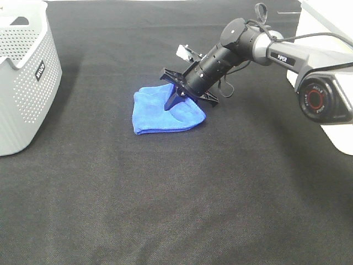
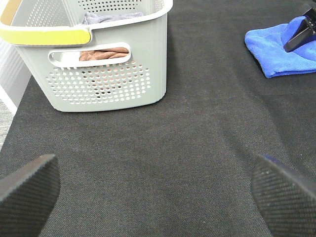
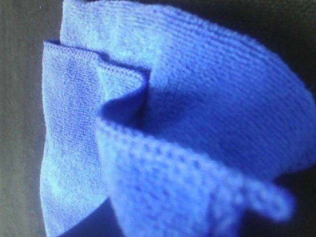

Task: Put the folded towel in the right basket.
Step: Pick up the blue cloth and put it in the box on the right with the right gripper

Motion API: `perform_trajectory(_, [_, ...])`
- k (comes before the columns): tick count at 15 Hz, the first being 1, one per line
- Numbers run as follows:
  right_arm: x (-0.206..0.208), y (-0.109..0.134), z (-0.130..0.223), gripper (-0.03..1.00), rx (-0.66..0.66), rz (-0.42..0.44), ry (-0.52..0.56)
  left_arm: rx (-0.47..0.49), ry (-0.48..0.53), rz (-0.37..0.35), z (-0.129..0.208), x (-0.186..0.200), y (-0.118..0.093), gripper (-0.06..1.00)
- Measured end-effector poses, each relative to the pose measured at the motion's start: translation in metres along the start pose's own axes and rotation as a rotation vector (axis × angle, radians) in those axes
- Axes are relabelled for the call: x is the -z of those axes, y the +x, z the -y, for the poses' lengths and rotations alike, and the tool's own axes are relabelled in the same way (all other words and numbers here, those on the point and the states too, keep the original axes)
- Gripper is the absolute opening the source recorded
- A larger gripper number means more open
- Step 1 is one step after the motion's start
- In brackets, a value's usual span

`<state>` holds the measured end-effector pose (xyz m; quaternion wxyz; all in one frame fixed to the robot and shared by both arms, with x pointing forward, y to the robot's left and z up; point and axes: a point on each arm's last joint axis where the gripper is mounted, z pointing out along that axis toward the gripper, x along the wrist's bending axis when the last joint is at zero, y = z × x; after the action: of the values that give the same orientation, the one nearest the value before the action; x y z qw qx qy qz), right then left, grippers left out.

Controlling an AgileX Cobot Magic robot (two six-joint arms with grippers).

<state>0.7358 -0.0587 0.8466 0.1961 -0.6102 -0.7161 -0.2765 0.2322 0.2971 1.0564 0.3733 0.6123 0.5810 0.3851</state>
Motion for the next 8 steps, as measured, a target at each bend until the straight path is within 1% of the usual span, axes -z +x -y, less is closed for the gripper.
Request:
perform_trajectory(2, [0.007, 0.007, -0.005, 0.15, 0.064, 0.012, 0.013, 0.0, 0.0, 0.0, 0.0, 0.0, 0.0, 0.98])
perform_trajectory(4, [0.022, 0.023, -0.012, 0.15, 0.12, 0.026, -0.014, 0.0, 0.0, 0.0, 0.0, 0.0, 0.0, 0.98])
perform_trajectory(5, [0.035, 0.034, -0.017, 0.15, 0.137, 0.02, -0.048, 0.0, 0.0, 0.0, 0.0, 0.0, 0.0, 0.98])
perform_trajectory(7, [0.081, 0.07, -0.025, 0.15, 0.206, 0.0, -0.147, 0.0, 0.0, 0.0, 0.0, 0.0, 0.0, 0.98])
perform_trajectory(8, [0.126, 0.094, -0.029, 0.15, 0.257, 0.0, -0.23, 0.0, 0.0, 0.0, 0.0, 0.0, 0.0, 0.98])
